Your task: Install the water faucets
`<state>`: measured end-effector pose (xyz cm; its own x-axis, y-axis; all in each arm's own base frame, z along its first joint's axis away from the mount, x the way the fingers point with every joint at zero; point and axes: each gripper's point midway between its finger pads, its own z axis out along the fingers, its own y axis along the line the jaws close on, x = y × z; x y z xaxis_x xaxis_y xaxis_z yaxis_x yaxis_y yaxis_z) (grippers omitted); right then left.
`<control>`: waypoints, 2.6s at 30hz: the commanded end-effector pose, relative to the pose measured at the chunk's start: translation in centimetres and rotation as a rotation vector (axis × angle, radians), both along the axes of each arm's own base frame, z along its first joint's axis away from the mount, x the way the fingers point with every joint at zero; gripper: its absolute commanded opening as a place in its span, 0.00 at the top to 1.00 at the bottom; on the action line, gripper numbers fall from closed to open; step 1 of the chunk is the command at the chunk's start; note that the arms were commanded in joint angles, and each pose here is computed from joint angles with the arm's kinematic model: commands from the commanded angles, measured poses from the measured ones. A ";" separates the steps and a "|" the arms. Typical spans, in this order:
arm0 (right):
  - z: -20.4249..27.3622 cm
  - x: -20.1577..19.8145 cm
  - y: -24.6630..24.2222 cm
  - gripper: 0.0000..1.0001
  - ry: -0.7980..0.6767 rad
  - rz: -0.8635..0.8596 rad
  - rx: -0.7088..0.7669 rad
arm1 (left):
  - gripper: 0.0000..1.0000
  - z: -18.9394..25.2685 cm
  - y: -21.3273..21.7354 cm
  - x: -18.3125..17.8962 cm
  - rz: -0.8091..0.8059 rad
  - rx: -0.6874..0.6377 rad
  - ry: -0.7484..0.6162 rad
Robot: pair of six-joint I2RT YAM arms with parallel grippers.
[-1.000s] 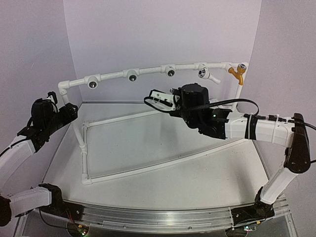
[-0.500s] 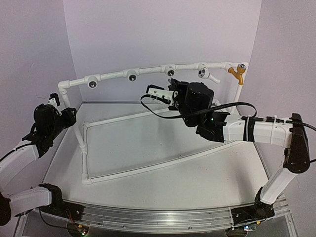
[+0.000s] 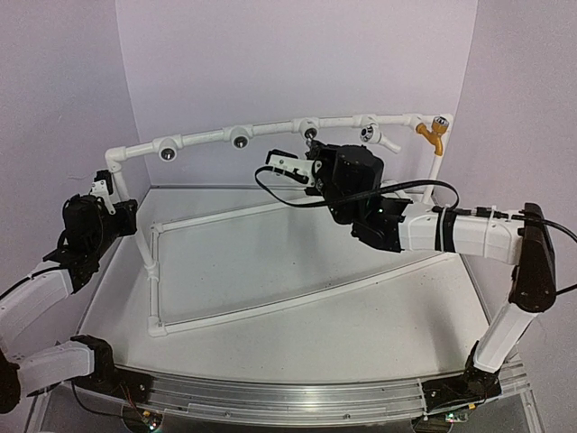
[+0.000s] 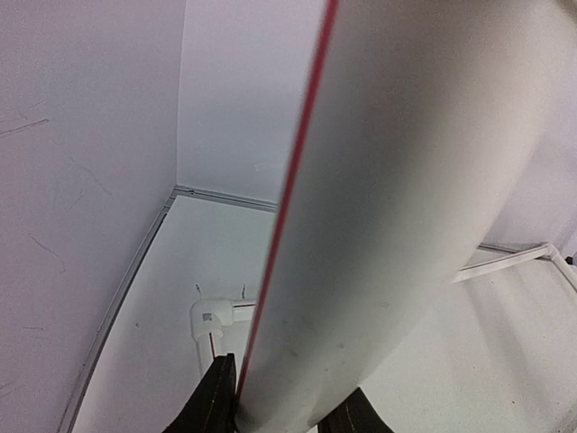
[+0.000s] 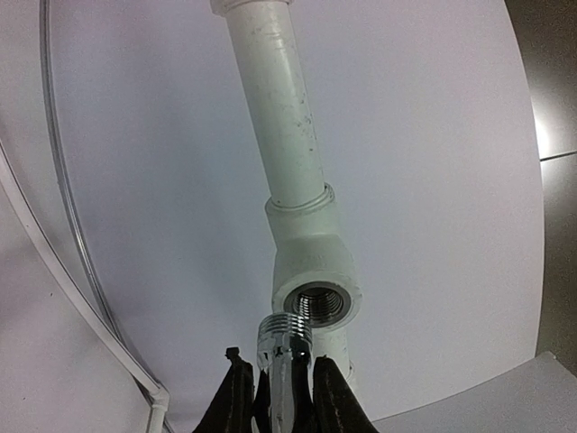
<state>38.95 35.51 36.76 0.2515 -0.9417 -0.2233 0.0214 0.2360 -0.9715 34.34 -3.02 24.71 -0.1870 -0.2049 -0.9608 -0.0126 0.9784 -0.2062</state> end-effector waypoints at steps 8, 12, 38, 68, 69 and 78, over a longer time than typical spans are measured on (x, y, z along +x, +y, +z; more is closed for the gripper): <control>4.2 0.6 -0.2 1.00 -0.079 -0.014 0.103 | 1.00 -1.7 0.4 -0.4 0.038 -0.127 0.028; 4.4 0.9 -0.2 1.00 -0.083 -0.018 0.112 | 1.00 -1.8 0.4 -0.6 0.034 -0.130 0.027; 5.8 1.4 -1.4 1.00 -0.100 -0.031 0.136 | 1.00 -2.1 0.2 -0.7 0.024 -0.137 0.035; 7.1 2.3 -2.9 1.00 -0.085 -0.028 0.149 | 1.00 -2.8 0.0 -0.7 0.016 -0.144 0.051; 7.1 2.3 -2.9 1.00 -0.086 -0.028 0.150 | 1.00 -2.8 0.0 -0.7 0.015 -0.144 0.051; 5.8 2.5 -1.0 1.00 -0.005 0.010 0.229 | 1.00 -2.7 -0.2 -0.8 0.008 -0.153 0.048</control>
<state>41.41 35.12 38.23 0.2478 -0.9298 -0.2723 -0.0149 0.2774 -0.9607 34.14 -3.07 24.69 -0.1490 -0.2081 -0.9667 0.0018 0.9776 -0.2107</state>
